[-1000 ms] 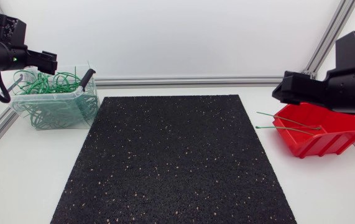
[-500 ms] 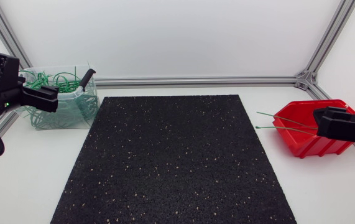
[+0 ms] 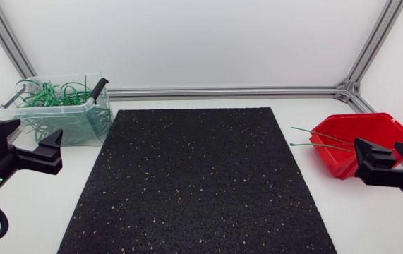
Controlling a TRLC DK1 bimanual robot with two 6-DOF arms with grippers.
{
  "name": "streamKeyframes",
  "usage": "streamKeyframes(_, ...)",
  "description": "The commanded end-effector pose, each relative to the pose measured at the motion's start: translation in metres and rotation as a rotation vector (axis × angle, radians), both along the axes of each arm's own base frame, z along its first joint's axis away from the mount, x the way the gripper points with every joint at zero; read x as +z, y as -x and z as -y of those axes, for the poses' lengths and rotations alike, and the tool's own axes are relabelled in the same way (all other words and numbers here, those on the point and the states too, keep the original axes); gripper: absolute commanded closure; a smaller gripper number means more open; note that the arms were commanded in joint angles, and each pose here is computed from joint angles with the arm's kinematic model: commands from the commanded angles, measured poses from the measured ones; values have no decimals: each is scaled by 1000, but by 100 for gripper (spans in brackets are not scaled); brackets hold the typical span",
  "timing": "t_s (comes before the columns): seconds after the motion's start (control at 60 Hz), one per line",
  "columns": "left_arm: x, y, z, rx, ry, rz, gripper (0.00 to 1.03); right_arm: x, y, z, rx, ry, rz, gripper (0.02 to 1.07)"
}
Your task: Take a green cable tie from the red box, thread the tail through the head to close it, then place it in the transparent bin on the left.
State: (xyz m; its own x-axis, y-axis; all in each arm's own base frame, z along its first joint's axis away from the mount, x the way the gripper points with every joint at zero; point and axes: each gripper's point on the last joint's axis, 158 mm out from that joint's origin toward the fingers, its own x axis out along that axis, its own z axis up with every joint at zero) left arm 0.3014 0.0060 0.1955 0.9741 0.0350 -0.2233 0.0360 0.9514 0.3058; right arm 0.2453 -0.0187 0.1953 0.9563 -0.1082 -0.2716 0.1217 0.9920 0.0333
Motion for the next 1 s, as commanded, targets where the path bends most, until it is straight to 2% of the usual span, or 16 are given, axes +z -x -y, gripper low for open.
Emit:
streamKeyframes(0.0,-2,8,2,-1,26,39,3,-10,-1,1,4,18,14,7)
streamKeyframes(0.6,-38,38,6,3,203,99,5,-42,-8,-15,97,43,193,7)
streamKeyframes(0.983,-27,42,13,-36,40,178,4,-46,-9,-17,108,48,216,7)
